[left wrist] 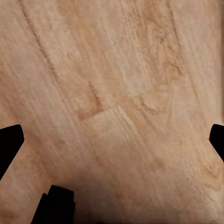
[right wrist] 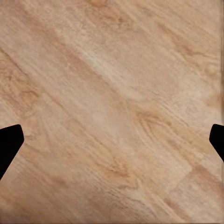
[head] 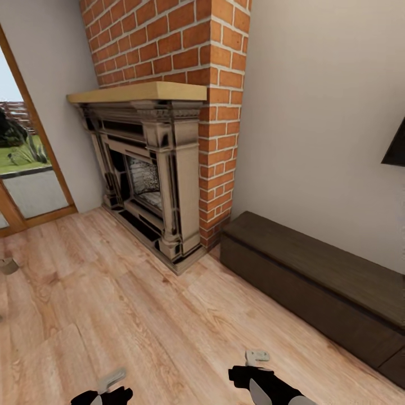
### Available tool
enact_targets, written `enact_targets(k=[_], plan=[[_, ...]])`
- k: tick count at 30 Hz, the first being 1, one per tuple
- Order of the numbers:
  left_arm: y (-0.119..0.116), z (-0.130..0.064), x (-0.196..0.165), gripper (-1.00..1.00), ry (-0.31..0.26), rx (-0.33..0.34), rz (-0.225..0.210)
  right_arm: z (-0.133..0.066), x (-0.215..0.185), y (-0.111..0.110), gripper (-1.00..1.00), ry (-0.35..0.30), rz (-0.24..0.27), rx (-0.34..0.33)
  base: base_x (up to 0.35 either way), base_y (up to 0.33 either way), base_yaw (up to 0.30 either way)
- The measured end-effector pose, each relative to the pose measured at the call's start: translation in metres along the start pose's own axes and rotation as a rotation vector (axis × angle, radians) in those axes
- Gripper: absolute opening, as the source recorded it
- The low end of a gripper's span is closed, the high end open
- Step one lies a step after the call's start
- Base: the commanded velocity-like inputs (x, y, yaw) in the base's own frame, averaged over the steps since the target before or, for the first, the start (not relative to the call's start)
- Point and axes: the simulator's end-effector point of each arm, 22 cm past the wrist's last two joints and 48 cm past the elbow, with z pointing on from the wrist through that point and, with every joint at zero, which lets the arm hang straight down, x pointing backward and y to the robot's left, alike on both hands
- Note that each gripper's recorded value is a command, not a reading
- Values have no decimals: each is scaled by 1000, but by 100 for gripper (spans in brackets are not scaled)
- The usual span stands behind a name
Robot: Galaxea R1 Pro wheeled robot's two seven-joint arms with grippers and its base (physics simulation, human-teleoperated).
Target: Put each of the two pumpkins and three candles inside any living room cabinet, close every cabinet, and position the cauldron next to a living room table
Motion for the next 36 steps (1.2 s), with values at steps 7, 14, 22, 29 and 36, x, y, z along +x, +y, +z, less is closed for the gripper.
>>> enact_targets(k=[7,14,22,29,36], plan=[[2,2,3,100,8,-4,1,2,4,-1,100,9,1,1,7,2,-198],[4,4,6,100,15,-8,0,4,7,-1,100,16,4,1,0,5,-198],[6,6,9,100,23,-12,0,6,11,-2,100,25,14,3,0,162,-217],[6,6,10,100,25,-13,0,7,12,-4,100,28,21,7,21,211,-268],[6,6,10,100,25,-13,0,7,12,-7,100,31,27,13,128,196,-278]])
